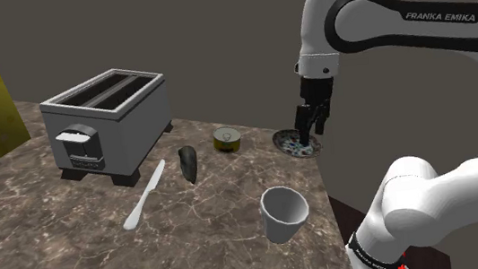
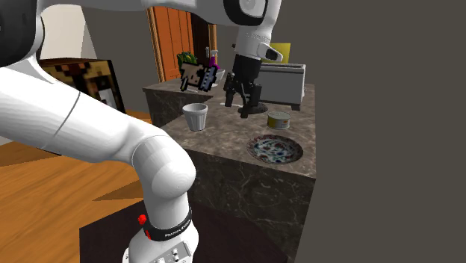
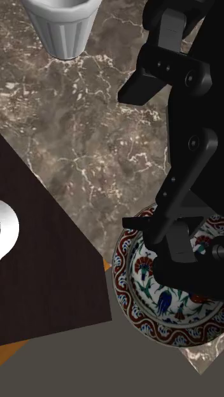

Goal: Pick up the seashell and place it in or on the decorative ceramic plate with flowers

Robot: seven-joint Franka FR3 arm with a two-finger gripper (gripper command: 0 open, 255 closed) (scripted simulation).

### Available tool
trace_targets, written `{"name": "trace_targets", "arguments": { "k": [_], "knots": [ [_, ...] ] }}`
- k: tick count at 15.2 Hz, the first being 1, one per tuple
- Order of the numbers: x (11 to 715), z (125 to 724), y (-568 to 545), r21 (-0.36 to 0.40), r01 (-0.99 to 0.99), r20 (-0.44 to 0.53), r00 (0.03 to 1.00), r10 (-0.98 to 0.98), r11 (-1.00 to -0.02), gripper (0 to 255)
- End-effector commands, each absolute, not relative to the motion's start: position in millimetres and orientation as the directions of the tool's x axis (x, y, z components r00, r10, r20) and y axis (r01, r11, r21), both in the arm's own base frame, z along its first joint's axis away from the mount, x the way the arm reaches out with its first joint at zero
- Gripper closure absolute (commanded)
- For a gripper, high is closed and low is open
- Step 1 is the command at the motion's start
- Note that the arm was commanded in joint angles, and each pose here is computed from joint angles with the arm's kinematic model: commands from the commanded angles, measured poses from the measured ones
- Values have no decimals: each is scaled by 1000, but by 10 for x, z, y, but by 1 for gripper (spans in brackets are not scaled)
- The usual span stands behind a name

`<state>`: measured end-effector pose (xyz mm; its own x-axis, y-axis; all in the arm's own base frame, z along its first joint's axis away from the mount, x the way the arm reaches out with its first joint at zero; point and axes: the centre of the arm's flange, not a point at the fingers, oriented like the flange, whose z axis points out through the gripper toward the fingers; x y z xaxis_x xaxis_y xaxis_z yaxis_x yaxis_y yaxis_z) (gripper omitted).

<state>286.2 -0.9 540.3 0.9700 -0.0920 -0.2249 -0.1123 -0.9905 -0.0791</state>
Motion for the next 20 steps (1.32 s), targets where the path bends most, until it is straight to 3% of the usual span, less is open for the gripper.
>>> {"name": "trace_targets", "arguments": {
  "k": [1,20],
  "knots": [
    [2862,5403,-9,-79,-112,-225,970,-92,-991,0],
    [4435,4915,1629,-36,-472,-53,881,-470,-881,0]
  ]
}}
